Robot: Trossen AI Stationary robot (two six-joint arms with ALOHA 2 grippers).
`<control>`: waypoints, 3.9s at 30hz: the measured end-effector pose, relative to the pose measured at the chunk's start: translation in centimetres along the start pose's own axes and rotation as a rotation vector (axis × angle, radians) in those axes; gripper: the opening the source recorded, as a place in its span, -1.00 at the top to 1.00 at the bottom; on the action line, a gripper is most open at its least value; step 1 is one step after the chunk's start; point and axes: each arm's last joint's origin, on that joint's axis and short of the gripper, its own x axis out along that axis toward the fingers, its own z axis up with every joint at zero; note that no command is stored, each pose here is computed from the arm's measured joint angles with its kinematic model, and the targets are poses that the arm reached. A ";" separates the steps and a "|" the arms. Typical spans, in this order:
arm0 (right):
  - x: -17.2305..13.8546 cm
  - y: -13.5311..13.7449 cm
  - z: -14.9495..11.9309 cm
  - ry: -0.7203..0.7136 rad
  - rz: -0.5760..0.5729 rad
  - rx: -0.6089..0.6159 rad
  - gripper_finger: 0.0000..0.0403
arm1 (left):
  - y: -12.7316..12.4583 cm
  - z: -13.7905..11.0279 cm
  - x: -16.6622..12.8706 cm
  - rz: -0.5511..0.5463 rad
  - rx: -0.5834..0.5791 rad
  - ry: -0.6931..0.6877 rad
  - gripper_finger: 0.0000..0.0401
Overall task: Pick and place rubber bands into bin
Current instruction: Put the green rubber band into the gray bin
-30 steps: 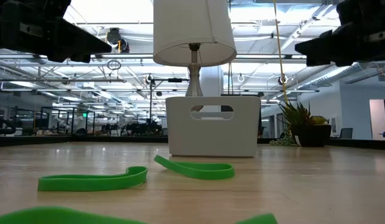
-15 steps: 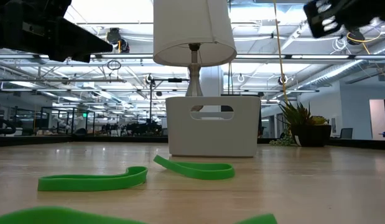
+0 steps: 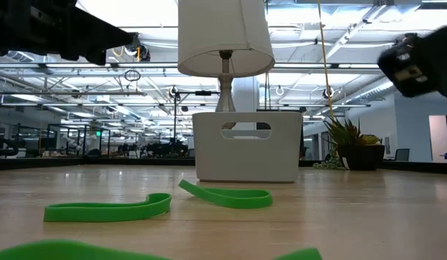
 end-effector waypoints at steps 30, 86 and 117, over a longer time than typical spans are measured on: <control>4.1 1.5 -4.7 0.235 -0.087 -0.090 0.02 | -0.2 -0.9 -0.1 -0.018 -0.039 0.084 0.85; -10.5 -10.5 -8.2 -0.669 -0.270 0.053 1.00 | -0.3 -1.3 -0.1 -0.024 -0.015 0.124 0.85; -3.7 -17.5 1.7 -0.467 -0.260 0.000 1.00 | -0.2 -1.1 -0.1 -0.022 0.001 0.110 0.85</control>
